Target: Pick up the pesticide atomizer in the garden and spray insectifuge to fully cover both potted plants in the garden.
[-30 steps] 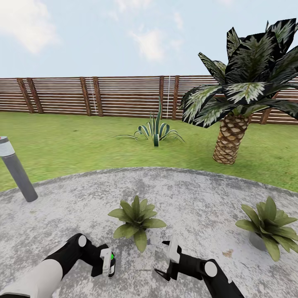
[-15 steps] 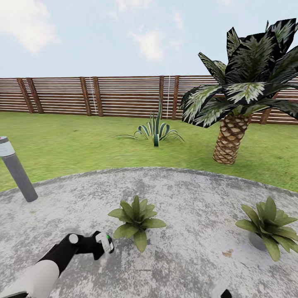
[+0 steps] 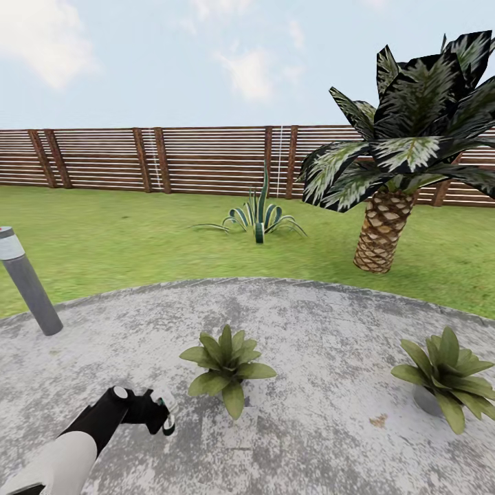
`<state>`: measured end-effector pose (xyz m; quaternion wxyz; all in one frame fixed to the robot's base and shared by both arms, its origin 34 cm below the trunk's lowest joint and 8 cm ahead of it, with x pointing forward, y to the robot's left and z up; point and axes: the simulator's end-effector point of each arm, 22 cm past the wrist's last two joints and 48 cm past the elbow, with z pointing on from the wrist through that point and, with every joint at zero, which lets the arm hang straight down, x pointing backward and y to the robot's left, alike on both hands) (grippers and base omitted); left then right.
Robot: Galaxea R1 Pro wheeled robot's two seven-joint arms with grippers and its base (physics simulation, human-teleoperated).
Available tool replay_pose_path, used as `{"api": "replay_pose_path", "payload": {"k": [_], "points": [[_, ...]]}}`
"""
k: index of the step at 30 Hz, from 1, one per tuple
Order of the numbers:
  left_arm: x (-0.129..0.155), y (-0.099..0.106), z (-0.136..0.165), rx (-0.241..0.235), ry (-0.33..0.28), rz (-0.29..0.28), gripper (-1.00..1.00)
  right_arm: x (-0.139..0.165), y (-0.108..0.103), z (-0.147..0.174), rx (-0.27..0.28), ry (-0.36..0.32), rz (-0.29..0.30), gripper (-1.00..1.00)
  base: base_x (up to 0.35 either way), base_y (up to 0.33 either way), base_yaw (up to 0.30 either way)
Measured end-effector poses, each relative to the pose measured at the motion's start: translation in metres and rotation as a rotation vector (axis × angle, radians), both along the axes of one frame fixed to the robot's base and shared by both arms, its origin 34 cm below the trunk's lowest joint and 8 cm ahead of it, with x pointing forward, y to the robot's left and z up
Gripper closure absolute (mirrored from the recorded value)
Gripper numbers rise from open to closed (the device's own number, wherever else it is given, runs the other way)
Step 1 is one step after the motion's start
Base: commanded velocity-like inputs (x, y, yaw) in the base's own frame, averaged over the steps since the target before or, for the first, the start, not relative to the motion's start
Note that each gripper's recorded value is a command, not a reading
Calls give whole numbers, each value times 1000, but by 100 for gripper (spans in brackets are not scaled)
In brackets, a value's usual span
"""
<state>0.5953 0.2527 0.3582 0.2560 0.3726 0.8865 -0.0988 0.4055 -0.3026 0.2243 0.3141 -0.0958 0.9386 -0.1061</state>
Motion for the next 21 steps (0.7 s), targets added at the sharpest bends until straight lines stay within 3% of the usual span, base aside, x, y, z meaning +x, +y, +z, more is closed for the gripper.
{"api": "replay_pose_path", "payload": {"k": [3,7,10,12,13,14,21], "points": [[-4,-4,-3,-4,12,-6,100,1,-2,1,2,-4,-17,-100,0,0,0],[-9,-8,-7,0,50,14,100,-2,-10,0,22,-6,-98,-100,0,0,0],[-24,1,-16,36,184,126,100,-4,-14,0,37,-8,-151,-100,0,0,0],[-33,-5,-19,47,257,174,100,-5,-15,0,40,-8,-161,-100,4,-98,0],[-56,-22,-25,85,395,244,100,-5,-17,0,42,-9,-167,-100,4,-100,0],[-57,-48,-23,43,412,244,100,-5,-17,0,42,-9,-168,-100,3,-64,0],[-57,-41,-24,56,408,244,100,-6,-16,-1,43,-6,-165,-100,1,-14,0]]}}
